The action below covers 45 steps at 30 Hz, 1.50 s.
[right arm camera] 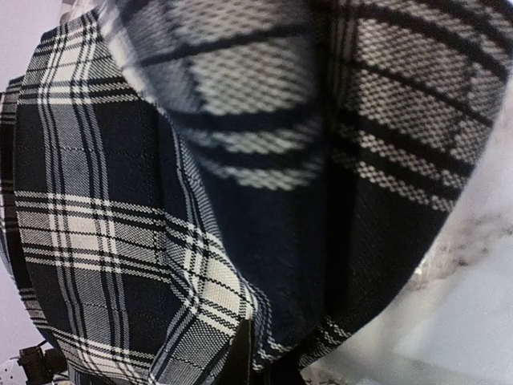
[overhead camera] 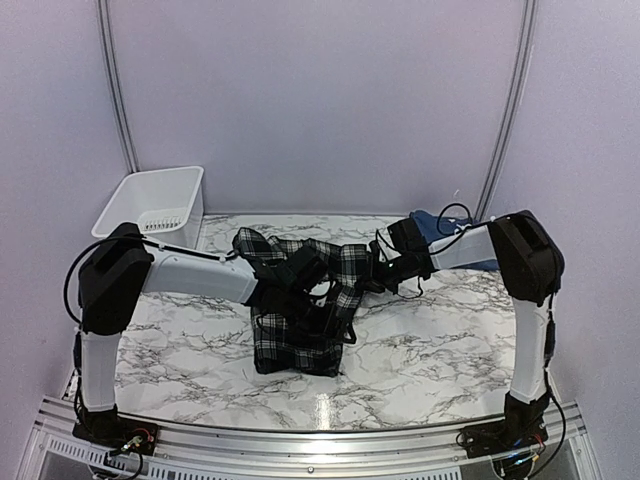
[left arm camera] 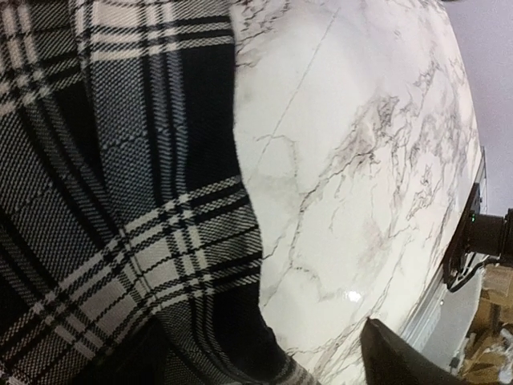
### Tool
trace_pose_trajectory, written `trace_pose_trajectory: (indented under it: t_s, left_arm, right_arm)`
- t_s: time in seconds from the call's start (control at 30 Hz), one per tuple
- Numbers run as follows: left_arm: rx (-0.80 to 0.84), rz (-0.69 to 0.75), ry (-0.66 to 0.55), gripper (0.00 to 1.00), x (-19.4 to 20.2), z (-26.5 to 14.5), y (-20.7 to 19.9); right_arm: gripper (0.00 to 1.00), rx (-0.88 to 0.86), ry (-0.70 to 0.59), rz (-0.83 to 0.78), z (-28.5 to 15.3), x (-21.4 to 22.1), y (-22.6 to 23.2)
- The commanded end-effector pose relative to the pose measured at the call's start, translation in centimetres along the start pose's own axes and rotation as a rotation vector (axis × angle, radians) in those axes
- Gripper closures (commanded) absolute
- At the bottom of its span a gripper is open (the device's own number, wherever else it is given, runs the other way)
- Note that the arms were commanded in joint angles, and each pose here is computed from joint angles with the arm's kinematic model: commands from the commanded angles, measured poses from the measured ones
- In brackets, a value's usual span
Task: Fold and stack the mixed laundry pile
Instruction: Adjust the rectangle-folded skirt at the center of the board.
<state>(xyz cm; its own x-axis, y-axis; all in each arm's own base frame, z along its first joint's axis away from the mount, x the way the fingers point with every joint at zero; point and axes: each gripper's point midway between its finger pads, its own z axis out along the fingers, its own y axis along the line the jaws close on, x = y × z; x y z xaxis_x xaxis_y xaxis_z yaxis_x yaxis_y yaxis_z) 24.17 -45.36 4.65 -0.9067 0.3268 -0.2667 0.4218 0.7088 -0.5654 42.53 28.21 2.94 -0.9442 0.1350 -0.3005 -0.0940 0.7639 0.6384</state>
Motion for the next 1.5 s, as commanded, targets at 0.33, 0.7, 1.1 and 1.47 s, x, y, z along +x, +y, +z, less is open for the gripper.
trace_pose_trajectory:
  t_s: [0.33, 0.7, 1.1, 1.47]
  left_arm:
    - [0.138, 0.022, -0.375, 0.01, -3.4, -16.7, -4.0]
    - [0.218, -0.206, -0.178, 0.16, 3.4, -7.9, 3.5]
    - [0.239, -0.307, -0.084, 0.34, 5.6, -4.2, 6.0]
    - [0.254, -0.312, -0.073, 0.35, 5.6, -4.2, 6.3]
  right_arm:
    - [1.00, 0.039, 0.022, -0.047, 1.7, -0.1, -2.2]
    - [0.99, 0.020, 0.017, -0.100, 1.8, -2.3, -0.5]
    - [0.49, -0.216, -0.048, -0.241, -8.7, -2.4, 11.0]
    - [0.51, -0.423, 0.242, -0.208, -6.3, 12.0, 13.9]
